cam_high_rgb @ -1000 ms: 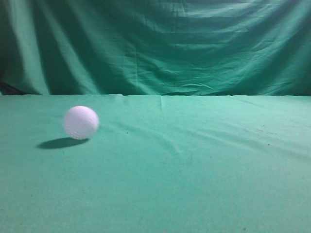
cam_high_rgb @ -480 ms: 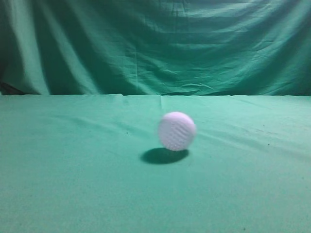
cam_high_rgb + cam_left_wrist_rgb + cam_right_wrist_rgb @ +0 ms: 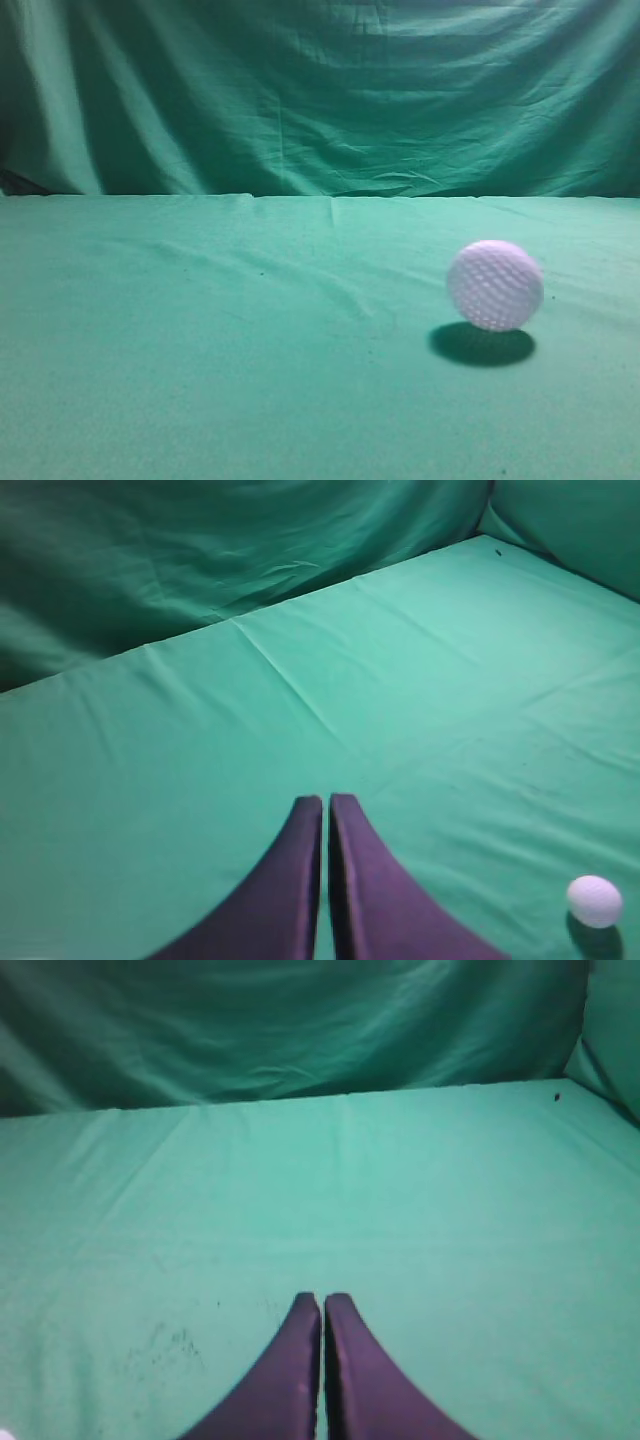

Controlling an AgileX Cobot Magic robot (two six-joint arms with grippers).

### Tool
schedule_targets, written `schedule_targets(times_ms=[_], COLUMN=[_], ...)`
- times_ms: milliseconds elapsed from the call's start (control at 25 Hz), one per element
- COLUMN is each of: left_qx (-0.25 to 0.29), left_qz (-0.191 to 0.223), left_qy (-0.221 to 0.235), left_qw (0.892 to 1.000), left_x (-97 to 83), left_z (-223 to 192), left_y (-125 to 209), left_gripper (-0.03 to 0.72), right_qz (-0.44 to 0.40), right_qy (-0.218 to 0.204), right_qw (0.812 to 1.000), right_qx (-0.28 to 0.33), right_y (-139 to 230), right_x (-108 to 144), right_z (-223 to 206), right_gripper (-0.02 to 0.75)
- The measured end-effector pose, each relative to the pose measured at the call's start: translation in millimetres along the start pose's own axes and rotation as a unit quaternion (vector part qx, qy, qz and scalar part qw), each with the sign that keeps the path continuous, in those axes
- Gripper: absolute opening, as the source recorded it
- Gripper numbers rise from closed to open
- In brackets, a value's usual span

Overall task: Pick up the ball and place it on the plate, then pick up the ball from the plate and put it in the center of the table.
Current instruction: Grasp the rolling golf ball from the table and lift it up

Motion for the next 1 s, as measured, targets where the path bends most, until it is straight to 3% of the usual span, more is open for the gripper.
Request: schedule_targets(times_ms=[120,320,400,560,800,1000], left_qx=[-0.008,-0.011,-0.009,-0.003,0.010,0.019], left_qz=[-0.006,-0.017,-0.026,-0.039,-0.050,-0.049], left_qy=[-0.010,-0.020,-0.024,-0.030,-0.035,-0.035], left_qw=[1.000,1.000,0.999,0.999,0.998,0.998], left_x=[-5.2,-12.8,-14.0,-14.7,-13.1,-12.9], left_z=[16,33,36,39,37,35], left_y=[26,67,79,95,107,114], left_gripper=[0.000,0.000,0.000,0.000,0.000,0.000], right_qz=[-0.008,-0.026,-0.028,-0.025,-0.020,-0.046], right_qy=[-0.001,-0.003,-0.003,-0.006,-0.009,-0.019], right_qw=[1.000,0.990,0.989,0.993,0.999,0.994], right_qx=[-0.028,-0.141,-0.147,-0.112,0.039,0.095], right_y=[-9,-44,-48,-64,-72,-80], right_x=[0,0,0,2,6,12], right_z=[0,6,7,13,6,-2], right_gripper=[0.000,0.000,0.000,0.000,0.000,0.000])
Point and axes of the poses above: a point on each arm's last joint axis where the gripper is mounted, z pointing back along that axis away from the gripper, x along the wrist's bending axis when the last joint is at zero, y = z × x, the point moved 7 cm from there along -z, pointing out along that axis toward the gripper
